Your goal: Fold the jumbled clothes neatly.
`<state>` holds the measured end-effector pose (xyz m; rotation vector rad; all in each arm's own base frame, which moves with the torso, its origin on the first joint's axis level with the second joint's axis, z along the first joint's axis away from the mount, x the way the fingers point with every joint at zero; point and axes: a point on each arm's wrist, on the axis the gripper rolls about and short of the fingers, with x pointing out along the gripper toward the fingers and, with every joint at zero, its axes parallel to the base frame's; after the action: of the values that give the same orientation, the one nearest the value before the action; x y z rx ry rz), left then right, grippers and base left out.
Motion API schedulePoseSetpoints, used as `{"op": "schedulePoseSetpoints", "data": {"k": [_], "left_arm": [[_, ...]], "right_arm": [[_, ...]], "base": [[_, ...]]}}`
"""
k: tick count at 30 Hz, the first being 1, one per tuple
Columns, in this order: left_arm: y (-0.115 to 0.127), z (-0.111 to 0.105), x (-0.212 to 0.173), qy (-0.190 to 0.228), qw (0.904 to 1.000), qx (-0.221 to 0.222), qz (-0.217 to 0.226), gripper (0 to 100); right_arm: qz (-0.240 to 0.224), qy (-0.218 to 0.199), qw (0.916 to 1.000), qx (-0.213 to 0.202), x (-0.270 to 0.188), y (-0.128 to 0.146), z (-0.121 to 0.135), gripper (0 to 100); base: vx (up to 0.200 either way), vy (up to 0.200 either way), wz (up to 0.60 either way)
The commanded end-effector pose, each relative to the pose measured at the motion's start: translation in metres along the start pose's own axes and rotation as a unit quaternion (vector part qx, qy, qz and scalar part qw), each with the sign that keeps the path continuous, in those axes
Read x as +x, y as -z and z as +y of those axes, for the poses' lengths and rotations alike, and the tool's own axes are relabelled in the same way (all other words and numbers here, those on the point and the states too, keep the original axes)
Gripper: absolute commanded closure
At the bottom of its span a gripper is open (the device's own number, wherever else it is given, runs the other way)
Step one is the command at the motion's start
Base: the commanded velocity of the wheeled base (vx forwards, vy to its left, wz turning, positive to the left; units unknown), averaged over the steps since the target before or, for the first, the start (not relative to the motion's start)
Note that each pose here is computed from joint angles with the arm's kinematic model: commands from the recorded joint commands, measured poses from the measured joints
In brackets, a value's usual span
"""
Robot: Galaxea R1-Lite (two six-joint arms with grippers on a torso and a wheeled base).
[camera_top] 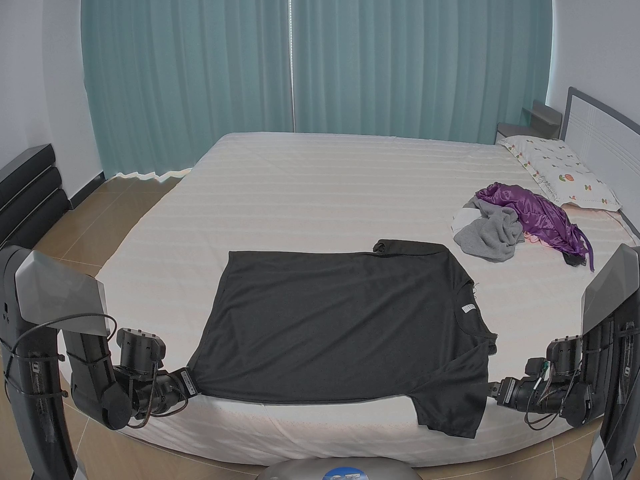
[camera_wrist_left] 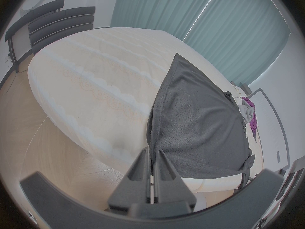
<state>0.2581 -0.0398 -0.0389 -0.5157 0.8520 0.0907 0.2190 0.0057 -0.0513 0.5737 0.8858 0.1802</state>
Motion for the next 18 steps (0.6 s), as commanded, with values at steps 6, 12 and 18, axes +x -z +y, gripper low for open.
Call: {"op": "schedulePoseSetpoints", "data": {"k": [6,12,18], "left_arm": [[0.000,0.000,0.000,0.000,1.0000,-0.001,-0.001,100],[0.000,0.000,0.000,0.000,1.0000,-0.001,-0.001,100],[0.000,0.000,0.000,0.000,1.0000,-0.001,-0.001,100]], "right_arm": [[-0.011,-0.022,0.9996,-0.012,0.020,-0.005,0.011,0],[-0.015,-0.012,0.9998,-0.008,0.031,-0.002,0.016,0],[-0.020,-0.002,0.9998,-0.005,0.024,-0.003,0.013,100]], "base": [[0.000,0.000,0.00],[0.000,0.000,0.00],[0.000,0.000,0.00]]}}
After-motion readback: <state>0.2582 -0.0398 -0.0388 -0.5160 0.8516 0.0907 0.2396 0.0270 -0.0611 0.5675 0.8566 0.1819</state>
